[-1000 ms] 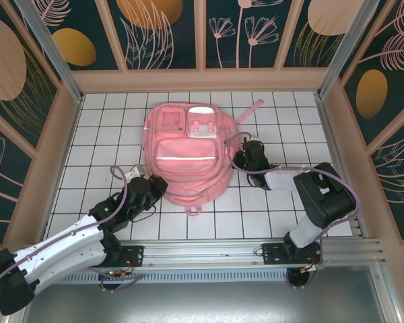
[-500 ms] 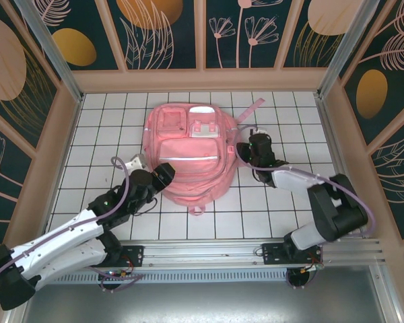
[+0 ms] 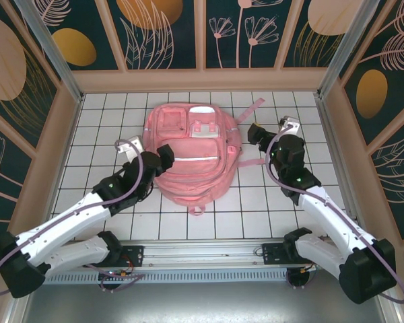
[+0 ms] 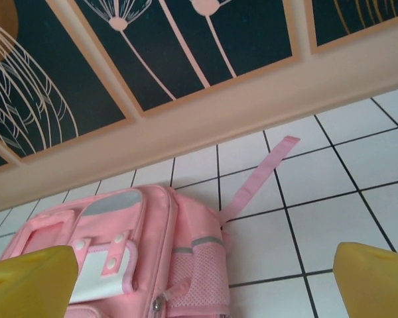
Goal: Pack the student bag
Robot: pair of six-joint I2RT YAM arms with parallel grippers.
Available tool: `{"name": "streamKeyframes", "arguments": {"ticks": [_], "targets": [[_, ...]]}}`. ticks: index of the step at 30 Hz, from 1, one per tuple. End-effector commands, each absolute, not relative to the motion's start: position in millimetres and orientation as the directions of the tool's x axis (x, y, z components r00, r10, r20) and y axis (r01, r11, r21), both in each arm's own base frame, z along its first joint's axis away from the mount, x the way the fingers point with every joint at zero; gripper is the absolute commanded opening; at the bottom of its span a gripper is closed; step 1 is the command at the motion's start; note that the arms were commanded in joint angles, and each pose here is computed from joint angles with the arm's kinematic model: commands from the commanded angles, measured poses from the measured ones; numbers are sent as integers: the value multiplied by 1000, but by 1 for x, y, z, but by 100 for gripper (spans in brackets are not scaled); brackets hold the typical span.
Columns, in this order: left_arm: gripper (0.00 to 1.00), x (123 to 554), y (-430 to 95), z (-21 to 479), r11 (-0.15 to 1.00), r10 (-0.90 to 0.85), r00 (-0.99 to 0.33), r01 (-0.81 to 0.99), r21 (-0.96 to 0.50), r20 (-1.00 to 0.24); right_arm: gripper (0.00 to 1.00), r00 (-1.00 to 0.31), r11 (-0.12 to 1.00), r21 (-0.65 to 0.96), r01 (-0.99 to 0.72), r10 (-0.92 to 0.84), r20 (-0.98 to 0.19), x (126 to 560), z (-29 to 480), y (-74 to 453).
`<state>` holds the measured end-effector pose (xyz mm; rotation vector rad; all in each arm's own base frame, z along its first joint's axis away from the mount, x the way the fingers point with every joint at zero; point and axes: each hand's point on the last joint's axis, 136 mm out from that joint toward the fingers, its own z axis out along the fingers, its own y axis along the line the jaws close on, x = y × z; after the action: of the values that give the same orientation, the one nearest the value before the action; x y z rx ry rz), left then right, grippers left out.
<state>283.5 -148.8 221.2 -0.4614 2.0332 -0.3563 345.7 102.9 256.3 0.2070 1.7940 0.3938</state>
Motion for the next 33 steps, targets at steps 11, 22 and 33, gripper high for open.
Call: {"name": "streamKeyframes", "arguments": {"ticks": [11,22,33], "targets": [[99,342,-92,175,924,-353,-439,-304,-234,-826,99,-236,948,297,115,316,-919,346,203,69],[98,366,5,192,836,-186,-167,-544,-67,-968,99,-277,930,27,365,136,-951,362,166,5],[98,378,41,134,806,-101,-266,-586,78,-959,99,-339,895,-118,429,39,-940,393,109,-20]]}}
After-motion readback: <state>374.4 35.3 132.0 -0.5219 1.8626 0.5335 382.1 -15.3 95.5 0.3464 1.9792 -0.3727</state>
